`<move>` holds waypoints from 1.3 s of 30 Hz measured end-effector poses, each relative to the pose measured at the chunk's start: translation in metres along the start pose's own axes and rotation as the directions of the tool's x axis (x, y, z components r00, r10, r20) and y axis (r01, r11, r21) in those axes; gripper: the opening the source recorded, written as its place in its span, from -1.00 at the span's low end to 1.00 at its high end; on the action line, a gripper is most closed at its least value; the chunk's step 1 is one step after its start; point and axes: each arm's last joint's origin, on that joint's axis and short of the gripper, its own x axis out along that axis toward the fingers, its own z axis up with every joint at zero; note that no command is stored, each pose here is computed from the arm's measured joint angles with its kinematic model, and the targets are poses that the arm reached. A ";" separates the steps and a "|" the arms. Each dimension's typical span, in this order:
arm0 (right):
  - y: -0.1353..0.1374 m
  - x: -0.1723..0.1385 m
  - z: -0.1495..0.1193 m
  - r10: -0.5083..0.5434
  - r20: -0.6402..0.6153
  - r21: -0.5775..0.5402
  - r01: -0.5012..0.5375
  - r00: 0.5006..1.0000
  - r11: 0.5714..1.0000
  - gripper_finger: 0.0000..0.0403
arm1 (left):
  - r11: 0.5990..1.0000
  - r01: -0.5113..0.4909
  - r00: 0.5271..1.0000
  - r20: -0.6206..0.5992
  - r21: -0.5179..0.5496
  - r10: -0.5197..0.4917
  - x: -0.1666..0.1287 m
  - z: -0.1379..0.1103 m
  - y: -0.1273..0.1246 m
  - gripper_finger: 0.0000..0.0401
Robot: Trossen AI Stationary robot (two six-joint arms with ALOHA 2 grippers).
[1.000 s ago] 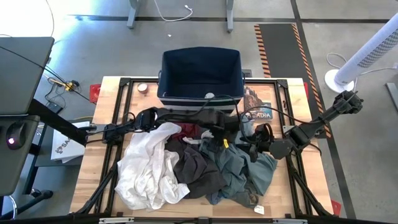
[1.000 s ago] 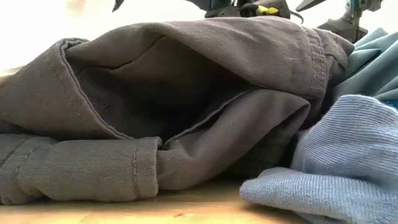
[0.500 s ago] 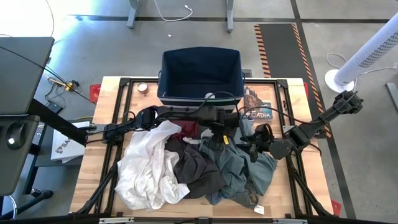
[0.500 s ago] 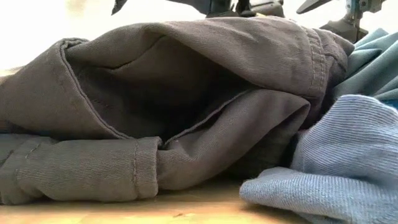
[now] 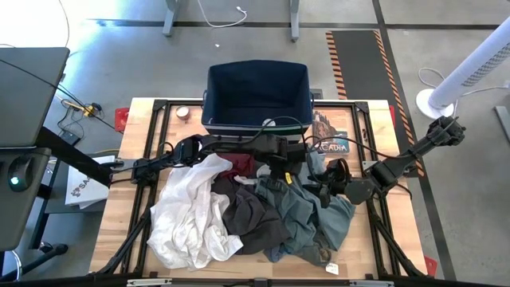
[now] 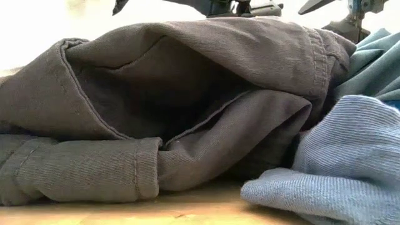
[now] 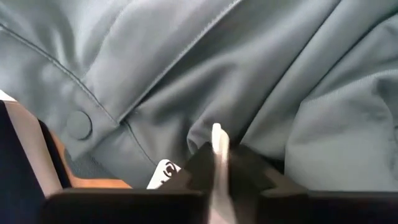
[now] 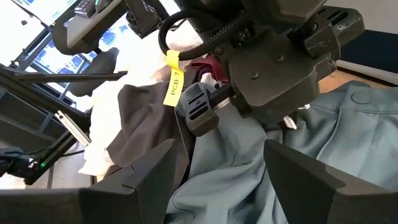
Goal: Sort clothes
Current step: Put the white sock into the blue laundry bin
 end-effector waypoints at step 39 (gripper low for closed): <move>-0.002 0.000 0.001 -0.042 0.051 -0.002 0.042 0.998 0.999 0.19 | 0.662 -0.677 0.500 0.459 -0.322 0.734 -0.320 -0.055 0.013 -1.00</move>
